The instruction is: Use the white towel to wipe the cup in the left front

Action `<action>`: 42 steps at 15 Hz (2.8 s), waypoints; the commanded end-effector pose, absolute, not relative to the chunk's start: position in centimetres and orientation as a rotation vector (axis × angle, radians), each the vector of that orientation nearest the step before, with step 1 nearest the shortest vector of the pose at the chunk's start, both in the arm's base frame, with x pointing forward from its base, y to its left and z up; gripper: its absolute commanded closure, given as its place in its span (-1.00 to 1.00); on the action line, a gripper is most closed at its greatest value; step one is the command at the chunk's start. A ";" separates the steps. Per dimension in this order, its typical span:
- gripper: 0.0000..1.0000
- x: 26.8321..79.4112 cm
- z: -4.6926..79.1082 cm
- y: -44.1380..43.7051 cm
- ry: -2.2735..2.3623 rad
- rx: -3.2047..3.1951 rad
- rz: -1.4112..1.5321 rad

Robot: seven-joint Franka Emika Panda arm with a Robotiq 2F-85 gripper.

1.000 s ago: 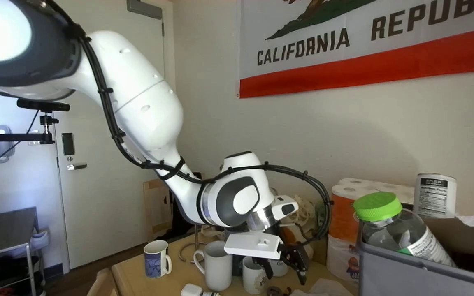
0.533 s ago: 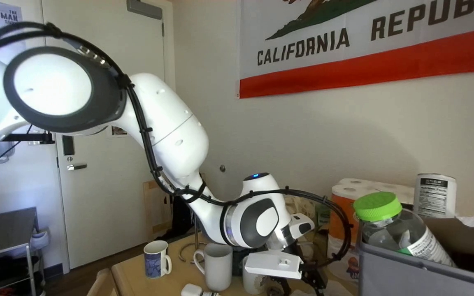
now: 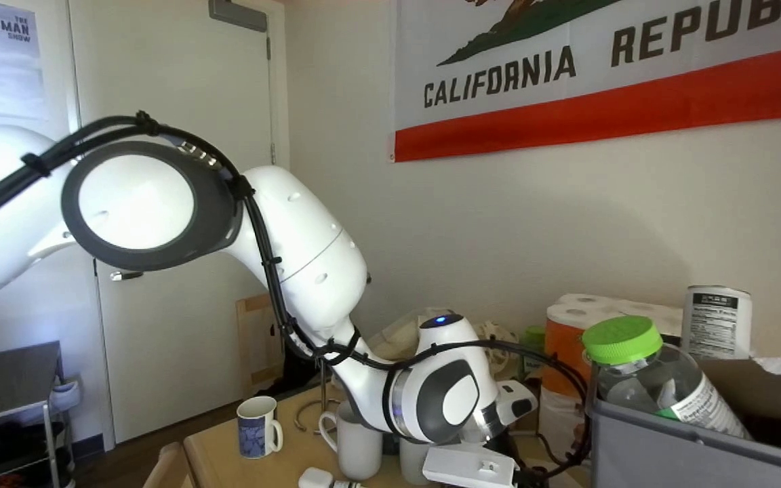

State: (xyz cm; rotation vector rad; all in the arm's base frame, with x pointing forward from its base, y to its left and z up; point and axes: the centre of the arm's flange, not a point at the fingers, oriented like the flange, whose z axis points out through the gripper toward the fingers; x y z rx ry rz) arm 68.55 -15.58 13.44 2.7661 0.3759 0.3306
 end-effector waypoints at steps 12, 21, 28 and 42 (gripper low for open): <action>0.96 70.0 20.6 -11.8 0.376 2.749 0.195; 0.96 69.4 31.8 -7.5 0.491 2.763 0.018; 0.96 65.0 38.9 -2.6 0.677 2.762 -0.053; 0.96 53.4 46.2 -2.0 1.183 2.690 0.021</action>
